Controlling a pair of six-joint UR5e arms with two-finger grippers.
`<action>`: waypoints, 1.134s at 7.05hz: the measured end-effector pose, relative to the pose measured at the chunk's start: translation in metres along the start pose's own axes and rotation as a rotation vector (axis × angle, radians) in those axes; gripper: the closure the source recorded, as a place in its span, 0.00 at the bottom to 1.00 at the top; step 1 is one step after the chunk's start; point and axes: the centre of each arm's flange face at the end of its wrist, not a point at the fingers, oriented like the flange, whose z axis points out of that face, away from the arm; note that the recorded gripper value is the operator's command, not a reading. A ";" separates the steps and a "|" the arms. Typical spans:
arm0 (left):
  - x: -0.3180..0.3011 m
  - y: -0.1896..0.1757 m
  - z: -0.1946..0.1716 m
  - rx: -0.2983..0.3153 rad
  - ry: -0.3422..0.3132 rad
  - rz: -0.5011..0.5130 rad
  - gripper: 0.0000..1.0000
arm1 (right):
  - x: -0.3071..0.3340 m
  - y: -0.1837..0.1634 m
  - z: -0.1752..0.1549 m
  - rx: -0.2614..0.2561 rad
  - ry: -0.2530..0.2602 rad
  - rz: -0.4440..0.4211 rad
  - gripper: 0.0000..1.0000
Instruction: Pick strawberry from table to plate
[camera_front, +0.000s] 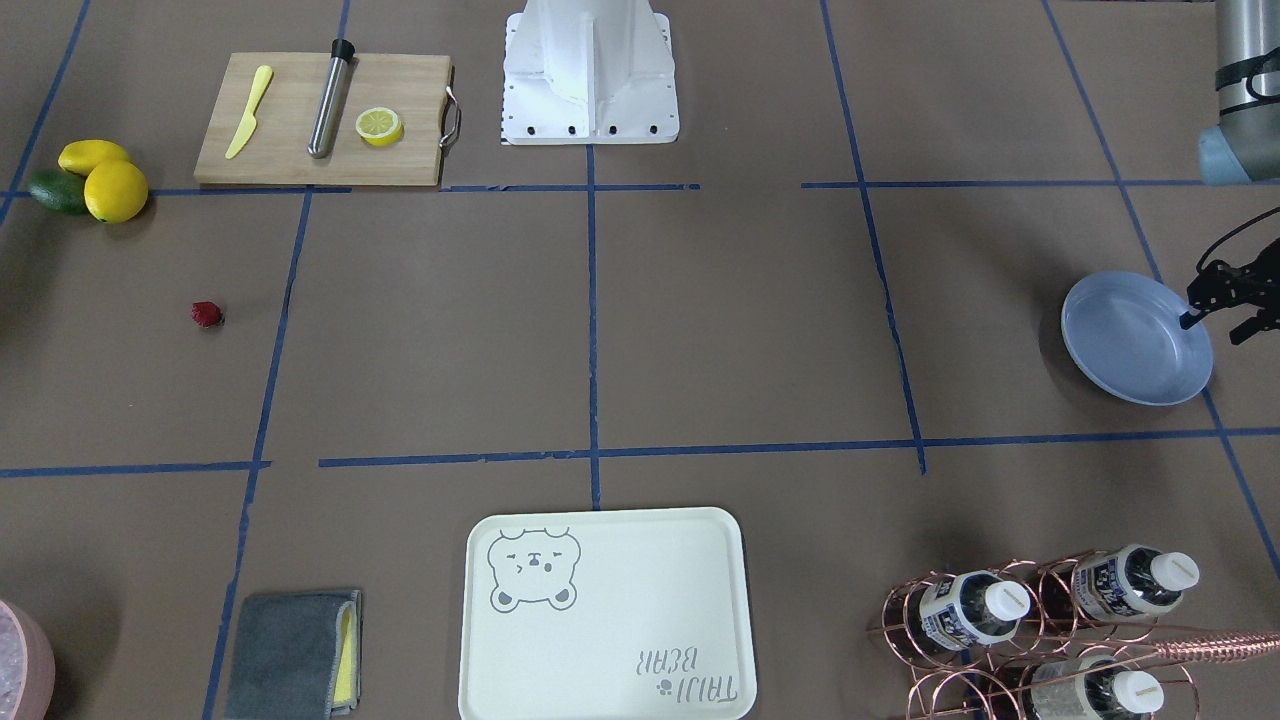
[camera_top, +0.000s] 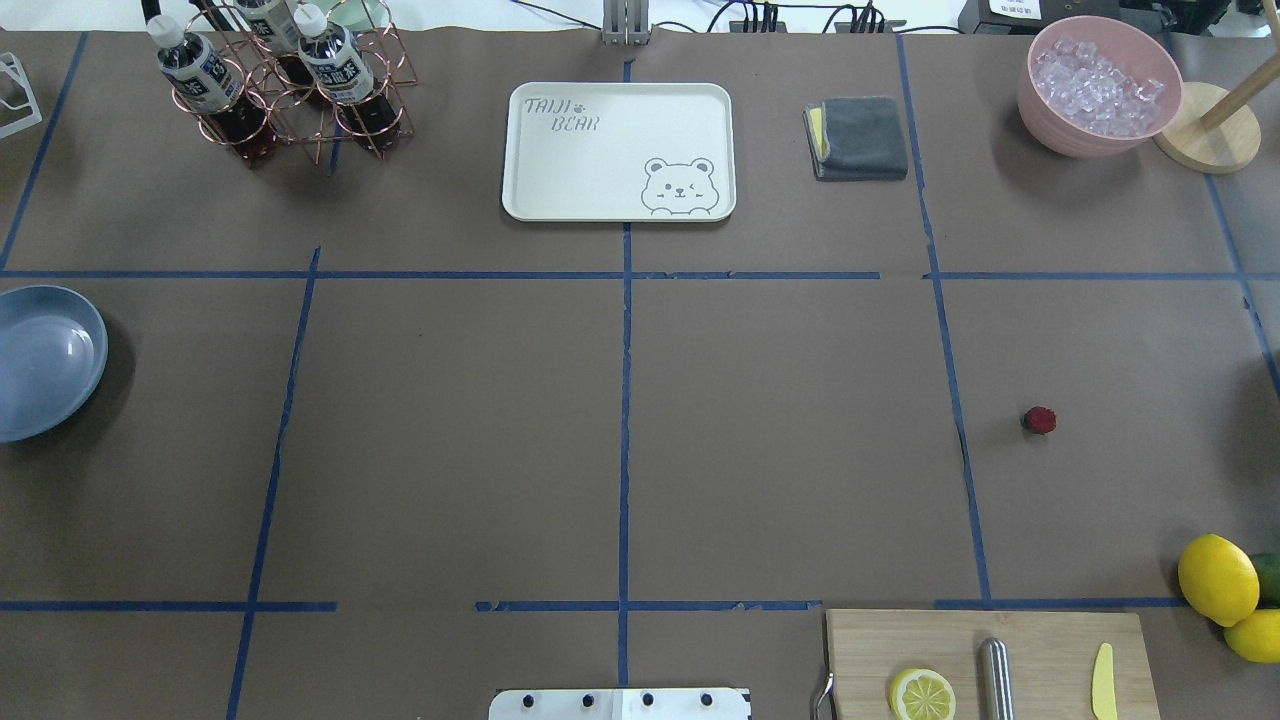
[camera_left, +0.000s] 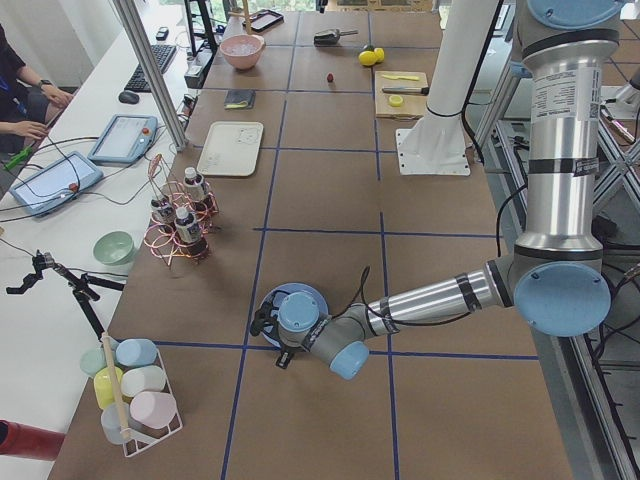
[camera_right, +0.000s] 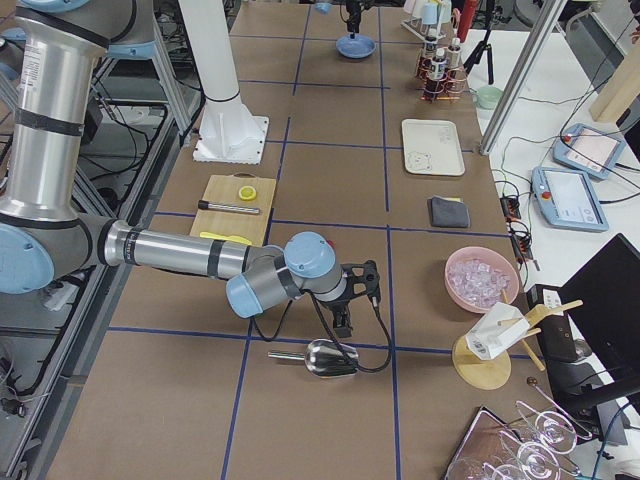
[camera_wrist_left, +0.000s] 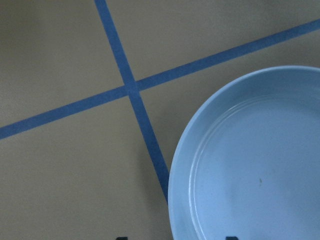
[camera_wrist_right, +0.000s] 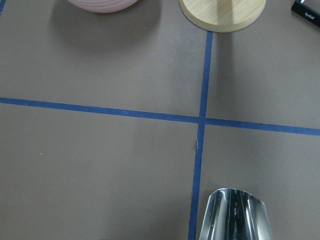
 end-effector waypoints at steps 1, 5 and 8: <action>0.004 -0.005 0.003 -0.002 0.004 -0.029 1.00 | 0.000 0.000 0.000 0.011 -0.003 -0.010 0.00; 0.042 -0.045 -0.015 0.034 0.032 -0.057 1.00 | 0.001 0.002 0.001 0.036 -0.018 -0.032 0.00; 0.165 -0.126 -0.092 0.072 0.143 -0.203 1.00 | 0.002 0.007 0.002 0.029 -0.025 -0.027 0.00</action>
